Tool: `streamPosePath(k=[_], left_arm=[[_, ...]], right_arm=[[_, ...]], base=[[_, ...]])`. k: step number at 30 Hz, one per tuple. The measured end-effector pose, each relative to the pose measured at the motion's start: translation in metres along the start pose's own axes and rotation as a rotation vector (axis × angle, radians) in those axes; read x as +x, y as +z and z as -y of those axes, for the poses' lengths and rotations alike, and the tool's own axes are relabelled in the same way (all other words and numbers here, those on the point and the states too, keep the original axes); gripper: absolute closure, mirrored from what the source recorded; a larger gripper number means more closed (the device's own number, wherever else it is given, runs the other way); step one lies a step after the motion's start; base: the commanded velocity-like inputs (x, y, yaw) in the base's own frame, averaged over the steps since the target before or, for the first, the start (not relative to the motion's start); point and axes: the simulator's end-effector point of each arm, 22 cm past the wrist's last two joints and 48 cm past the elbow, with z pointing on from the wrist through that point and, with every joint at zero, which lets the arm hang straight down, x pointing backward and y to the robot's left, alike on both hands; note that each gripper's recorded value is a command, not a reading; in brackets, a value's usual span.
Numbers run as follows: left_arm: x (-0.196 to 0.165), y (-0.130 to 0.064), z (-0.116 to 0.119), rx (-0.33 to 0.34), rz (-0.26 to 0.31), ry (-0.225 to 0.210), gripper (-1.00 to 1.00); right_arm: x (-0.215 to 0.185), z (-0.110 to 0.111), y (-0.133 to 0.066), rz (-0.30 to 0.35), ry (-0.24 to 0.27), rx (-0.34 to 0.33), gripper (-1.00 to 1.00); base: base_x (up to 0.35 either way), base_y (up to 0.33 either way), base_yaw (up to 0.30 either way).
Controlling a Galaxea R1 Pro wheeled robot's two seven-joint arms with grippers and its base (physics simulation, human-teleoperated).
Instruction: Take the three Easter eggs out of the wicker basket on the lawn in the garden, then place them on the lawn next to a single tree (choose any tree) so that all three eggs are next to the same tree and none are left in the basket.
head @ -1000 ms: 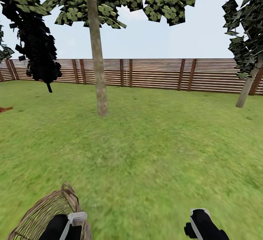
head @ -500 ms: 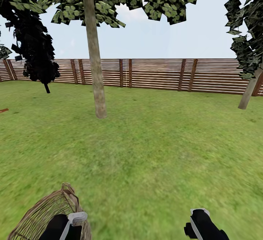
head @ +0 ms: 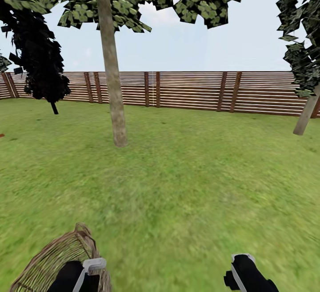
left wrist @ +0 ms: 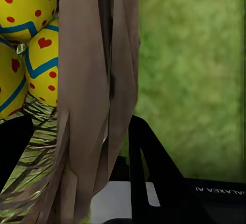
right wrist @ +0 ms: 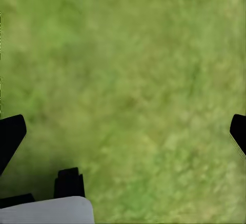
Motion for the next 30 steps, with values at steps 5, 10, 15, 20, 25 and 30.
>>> streamPosePath(k=[5, 10, 15, 20, 25, 30], left_arm=[[0.0001, 0.0001, -0.0011, -0.008, 0.000, 0.007, 1.00], [0.0011, 0.0006, 0.0025, 0.002, -0.002, 0.001, 1.00], [0.0016, 0.0008, 0.0016, -0.002, -0.003, 0.006, 1.00], [0.0015, 0.0008, 0.0032, 0.007, -0.003, -0.003, 1.00], [0.0017, 0.0008, 0.0021, 0.003, -0.004, 0.000, 1.00], [0.0018, 0.0008, 0.0028, 0.007, -0.004, -0.004, 1.00]], right_arm=[[0.0000, 0.0008, 0.0002, 0.000, 0.001, 0.001, -1.00], [-0.0001, 0.0005, 0.0001, 0.001, 0.000, 0.001, -1.00], [-0.0001, 0.0005, 0.0001, 0.001, 0.000, 0.001, -1.00], [-0.0001, 0.0002, 0.0001, 0.001, 0.000, 0.000, -1.00], [-0.0001, -0.0003, 0.0000, 0.001, 0.000, 0.000, -1.00], [-0.0003, -0.0002, 0.0000, 0.001, 0.000, 0.000, -1.00]], base=[[0.338, -0.079, 0.101], [0.338, -0.079, 0.049], [0.338, -0.079, 0.184], [0.338, -0.053, 0.007], [0.338, -0.001, 0.167], [0.338, 0.000, 0.011]])
